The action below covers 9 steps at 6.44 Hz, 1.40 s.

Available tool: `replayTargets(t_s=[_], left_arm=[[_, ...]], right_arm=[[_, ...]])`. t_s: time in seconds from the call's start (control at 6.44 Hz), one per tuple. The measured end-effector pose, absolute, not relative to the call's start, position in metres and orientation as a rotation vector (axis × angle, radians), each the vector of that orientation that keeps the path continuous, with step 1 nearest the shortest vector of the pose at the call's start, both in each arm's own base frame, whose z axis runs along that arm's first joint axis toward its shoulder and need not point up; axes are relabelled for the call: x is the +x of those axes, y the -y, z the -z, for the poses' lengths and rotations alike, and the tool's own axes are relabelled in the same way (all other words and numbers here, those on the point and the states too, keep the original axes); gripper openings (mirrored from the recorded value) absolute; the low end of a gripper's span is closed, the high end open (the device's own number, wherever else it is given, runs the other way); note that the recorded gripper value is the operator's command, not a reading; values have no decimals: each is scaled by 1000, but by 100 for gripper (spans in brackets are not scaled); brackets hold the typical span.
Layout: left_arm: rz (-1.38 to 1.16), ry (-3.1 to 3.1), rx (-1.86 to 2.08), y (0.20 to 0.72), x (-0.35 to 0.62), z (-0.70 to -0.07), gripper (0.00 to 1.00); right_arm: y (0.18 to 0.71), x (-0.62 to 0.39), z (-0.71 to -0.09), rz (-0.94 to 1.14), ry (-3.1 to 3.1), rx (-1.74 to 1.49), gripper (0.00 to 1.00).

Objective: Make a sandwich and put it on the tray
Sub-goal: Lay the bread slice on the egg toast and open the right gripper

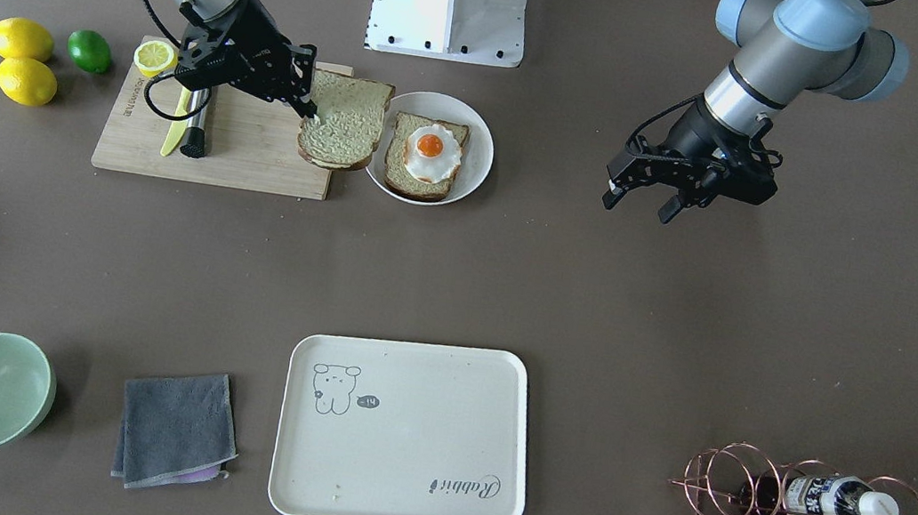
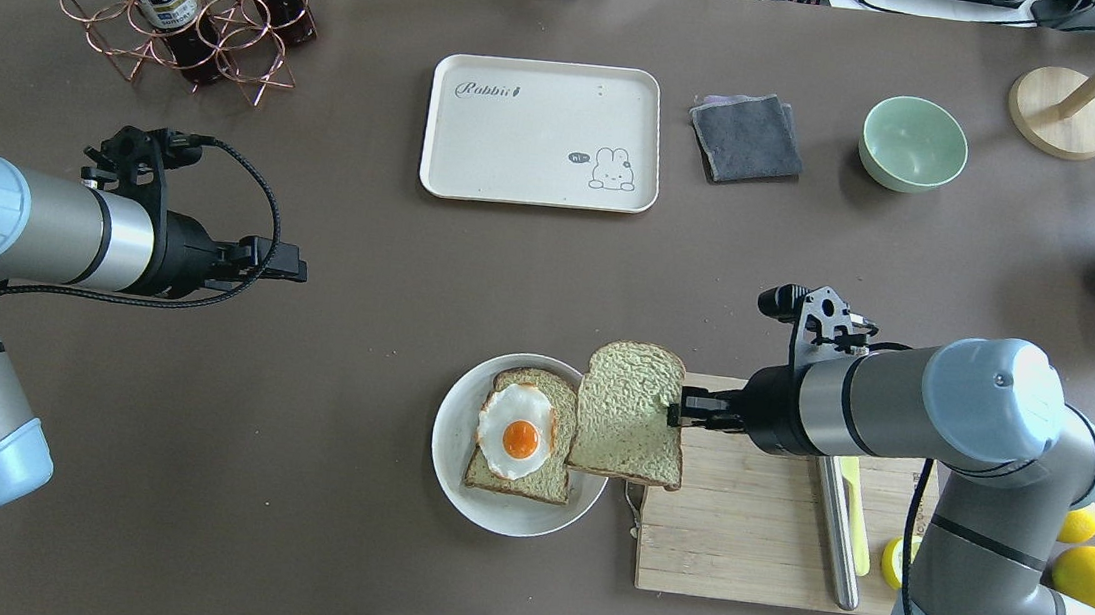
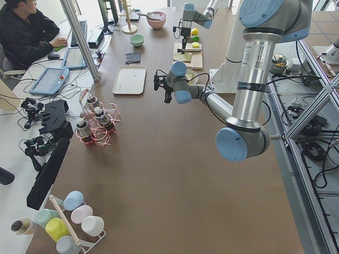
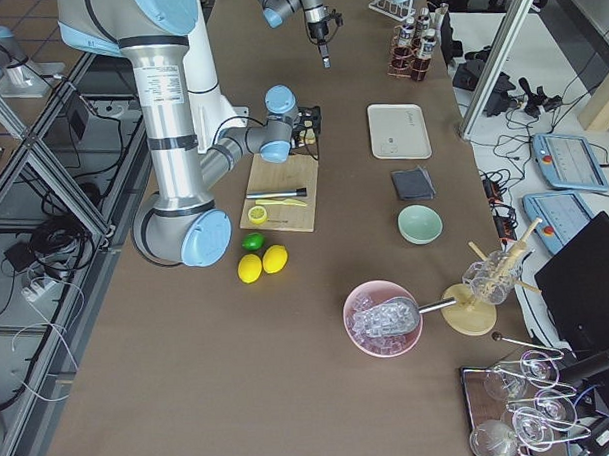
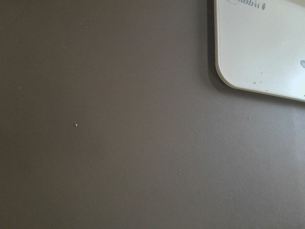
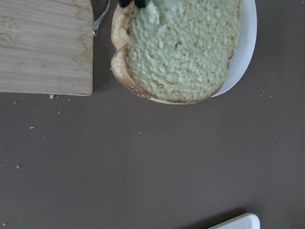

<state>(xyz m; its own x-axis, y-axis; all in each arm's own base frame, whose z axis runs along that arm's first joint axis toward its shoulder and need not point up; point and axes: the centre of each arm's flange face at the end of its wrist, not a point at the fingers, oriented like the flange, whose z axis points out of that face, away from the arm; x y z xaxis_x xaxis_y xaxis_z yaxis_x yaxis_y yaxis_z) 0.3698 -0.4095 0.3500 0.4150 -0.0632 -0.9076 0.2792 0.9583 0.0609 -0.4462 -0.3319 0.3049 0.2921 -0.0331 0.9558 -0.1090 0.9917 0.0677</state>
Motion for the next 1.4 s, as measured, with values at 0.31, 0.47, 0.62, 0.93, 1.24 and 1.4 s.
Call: replayTargets(t_s=[0.31,0.47,0.62,0.93,1.24,1.4], left_arm=[[217,-1124,214,409,370,-351,97],[217,-1123,214,409,370,-351,97],[215,-1123,212,408,371,-351,97],[212,-1124,211,407,373,-351,97],[210,-1124,211,407,374,-351,97],[207,-1125,210,407,375,-350,97]], right_arm=[[321,-481,-292,-48,1281,152,0],[314,-495,-285,-49,1286,157,0],[312,-511,-279,-52,1285,165,0],[314,-529,-282,-55,1269,168,21],[316,-531,-283,-64,1263,170,99],[320,-530,-281,-82,1265,172,99]])
